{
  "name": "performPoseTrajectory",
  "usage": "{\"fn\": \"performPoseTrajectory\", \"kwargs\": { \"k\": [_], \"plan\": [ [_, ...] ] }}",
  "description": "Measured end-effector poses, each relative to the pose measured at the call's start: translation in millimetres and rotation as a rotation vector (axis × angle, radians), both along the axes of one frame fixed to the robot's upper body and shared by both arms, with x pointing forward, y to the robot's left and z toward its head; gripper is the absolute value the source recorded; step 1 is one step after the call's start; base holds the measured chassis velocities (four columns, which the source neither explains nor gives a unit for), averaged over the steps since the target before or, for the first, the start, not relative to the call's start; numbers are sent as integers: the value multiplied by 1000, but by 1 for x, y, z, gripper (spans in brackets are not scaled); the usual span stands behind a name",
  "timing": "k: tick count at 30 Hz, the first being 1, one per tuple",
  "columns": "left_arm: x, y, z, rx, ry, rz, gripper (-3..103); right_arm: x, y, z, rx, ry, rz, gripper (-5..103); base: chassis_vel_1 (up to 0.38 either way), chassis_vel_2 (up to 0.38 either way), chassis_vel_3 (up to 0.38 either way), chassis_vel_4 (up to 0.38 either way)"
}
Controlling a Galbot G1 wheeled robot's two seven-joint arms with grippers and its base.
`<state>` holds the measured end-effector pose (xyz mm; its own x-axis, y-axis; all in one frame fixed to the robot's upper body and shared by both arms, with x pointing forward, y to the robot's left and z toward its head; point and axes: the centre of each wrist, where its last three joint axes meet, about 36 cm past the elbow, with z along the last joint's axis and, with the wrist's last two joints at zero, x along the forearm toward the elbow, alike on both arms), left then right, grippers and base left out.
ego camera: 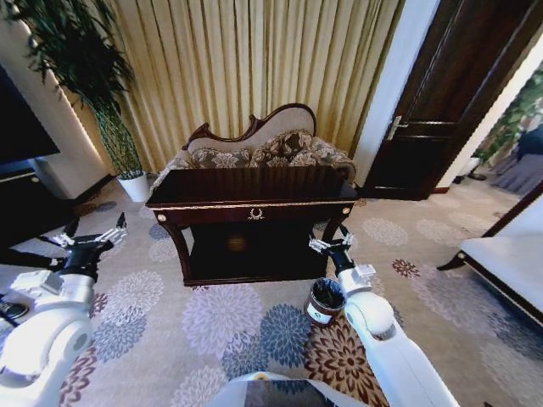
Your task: Move to the front of the table and place the trash on the table into the trash bin.
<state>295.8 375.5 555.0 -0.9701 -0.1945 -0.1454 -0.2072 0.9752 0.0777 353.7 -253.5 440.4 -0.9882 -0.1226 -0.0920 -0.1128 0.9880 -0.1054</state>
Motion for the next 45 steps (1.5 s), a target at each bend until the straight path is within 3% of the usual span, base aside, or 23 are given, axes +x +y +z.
{"fn": "performPoseTrajectory", "kwargs": {
  "k": [13, 45],
  "plan": [
    [6, 0, -4, -6, 10, -6, 100, 8, -11, -17, -10, 4, -29, 100, 101, -100, -97, 104],
    [5, -2, -8, -21, 21, -12, 100, 22, -18, -36, -9, -5, -49, 100, 304, -292, -300, 303]
  ]
}}
